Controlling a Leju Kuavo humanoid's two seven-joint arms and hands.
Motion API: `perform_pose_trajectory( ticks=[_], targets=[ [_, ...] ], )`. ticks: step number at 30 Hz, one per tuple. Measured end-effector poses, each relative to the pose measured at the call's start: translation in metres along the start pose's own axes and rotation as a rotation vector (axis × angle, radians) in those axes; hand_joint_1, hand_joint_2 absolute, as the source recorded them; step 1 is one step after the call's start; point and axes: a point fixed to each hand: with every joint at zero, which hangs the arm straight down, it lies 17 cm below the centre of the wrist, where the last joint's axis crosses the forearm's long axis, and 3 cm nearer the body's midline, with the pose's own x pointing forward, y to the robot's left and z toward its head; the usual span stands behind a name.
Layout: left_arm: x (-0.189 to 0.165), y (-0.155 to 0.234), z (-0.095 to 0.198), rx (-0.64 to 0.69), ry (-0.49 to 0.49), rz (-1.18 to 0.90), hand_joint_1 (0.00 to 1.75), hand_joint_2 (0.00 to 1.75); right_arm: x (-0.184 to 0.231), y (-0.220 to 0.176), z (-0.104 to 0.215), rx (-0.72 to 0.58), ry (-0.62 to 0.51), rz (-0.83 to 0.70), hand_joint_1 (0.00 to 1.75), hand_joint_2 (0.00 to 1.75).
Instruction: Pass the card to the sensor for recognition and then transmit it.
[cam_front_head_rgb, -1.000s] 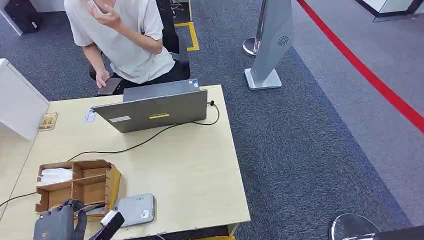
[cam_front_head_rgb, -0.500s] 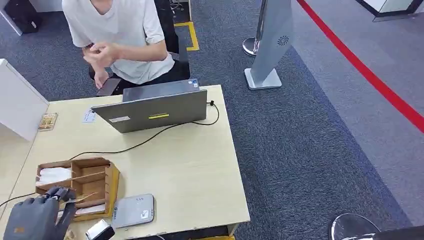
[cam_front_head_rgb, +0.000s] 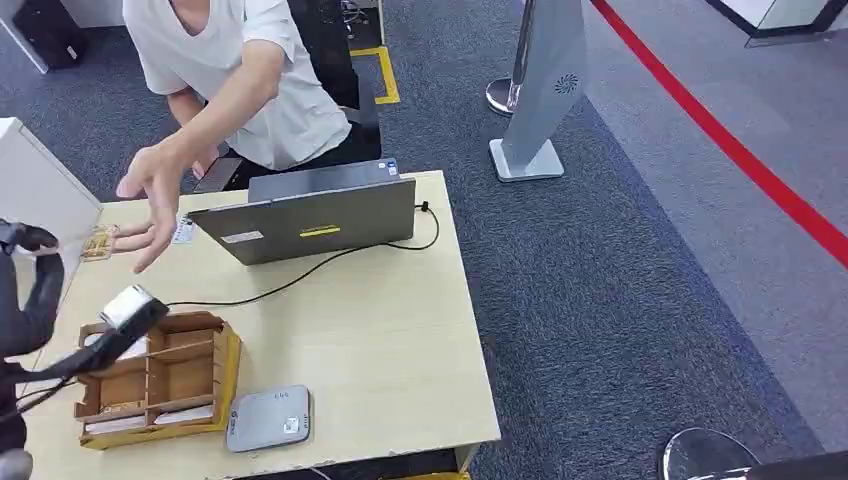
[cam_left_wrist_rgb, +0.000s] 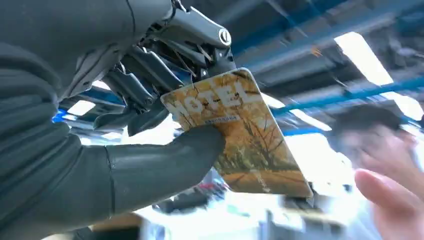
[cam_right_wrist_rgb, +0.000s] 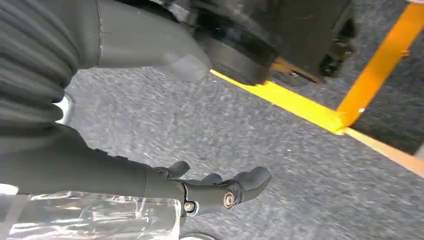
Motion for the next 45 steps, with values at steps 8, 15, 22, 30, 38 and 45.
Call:
perform_pose_trajectory(
  ticks=[8,15,22,30,38,45],
  targets=[
    [-0.098,-0.026,-0.064,0.001,0.159,-0.182,1.75,1.75,0.004,0.001,-0.01,0.023,-0.05,0.034,0.0,1.75],
    [-0.126,-0.046,-0.065,-0.057,0.221,-0.195,0.0,1.75,-0.002,0.002,-0.012,0.026,-0.041,0.047,0.0,1.75],
    [-0.149,-0.059,-0.061,-0.108,0.269,-0.146,0.0,1.75,-0.009,0.004,-0.011,0.03,-0.023,0.051,0.0,1.75],
    [-0.16,-0.073,-0.038,-0.136,0.282,-0.126,0.0,1.75,-0.016,0.006,-0.008,0.03,-0.01,0.052,0.0,1.75],
    [-0.162,-0.068,-0.007,-0.128,0.265,-0.088,0.0,1.75,-0.025,0.007,-0.004,0.024,0.022,0.031,0.0,1.75],
    [-0.235,-0.068,0.09,-0.227,0.403,-0.017,0.0,1.75,-0.043,0.01,0.006,0.019,0.115,0.019,0.0,1.75]
  ],
)
